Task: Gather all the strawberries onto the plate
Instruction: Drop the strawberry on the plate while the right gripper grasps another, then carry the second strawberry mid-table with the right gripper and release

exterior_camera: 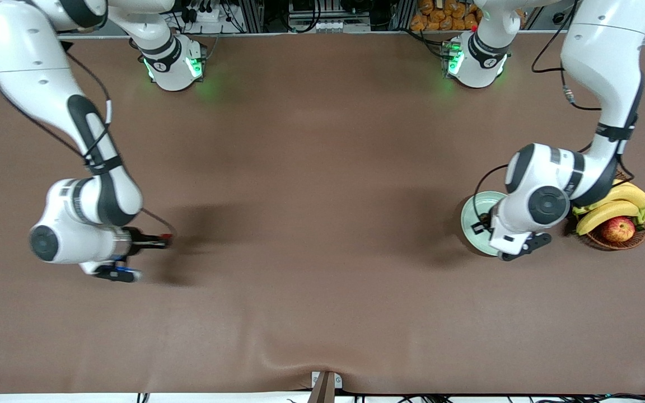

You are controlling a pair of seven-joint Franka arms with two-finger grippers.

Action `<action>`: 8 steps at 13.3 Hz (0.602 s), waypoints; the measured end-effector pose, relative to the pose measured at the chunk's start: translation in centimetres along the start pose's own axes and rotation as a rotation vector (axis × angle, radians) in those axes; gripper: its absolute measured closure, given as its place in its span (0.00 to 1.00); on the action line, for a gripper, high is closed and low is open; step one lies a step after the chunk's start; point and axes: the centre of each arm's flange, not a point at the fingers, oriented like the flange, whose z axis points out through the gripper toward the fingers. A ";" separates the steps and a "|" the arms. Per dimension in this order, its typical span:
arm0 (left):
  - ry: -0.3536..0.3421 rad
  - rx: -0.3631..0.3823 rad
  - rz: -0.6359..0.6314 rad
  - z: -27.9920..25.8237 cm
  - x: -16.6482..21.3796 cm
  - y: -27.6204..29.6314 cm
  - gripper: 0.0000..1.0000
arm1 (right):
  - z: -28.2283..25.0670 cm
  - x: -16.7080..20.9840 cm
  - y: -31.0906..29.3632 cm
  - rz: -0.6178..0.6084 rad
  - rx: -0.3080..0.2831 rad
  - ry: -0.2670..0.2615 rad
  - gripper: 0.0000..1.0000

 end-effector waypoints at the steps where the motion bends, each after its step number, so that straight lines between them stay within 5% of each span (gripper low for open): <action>1: 0.002 -0.009 0.005 0.5 0.4 -0.6 0.63 | 1.0 -1.0 -4.0 0.028 0.064 0.007 0.69; 4: 0.019 -0.023 0.010 0.0 0.5 -0.6 0.32 | 4.7 -5.6 -14.1 0.097 0.154 -0.025 0.69; 7: 0.056 -0.054 0.041 -3.2 -1.0 2.0 0.00 | 9.3 -11.5 -24.2 0.169 0.225 0.061 0.69; 8: 0.065 -0.067 0.049 -4.4 -2.1 3.7 0.00 | 11.3 -13.9 -27.3 0.199 0.252 0.089 0.69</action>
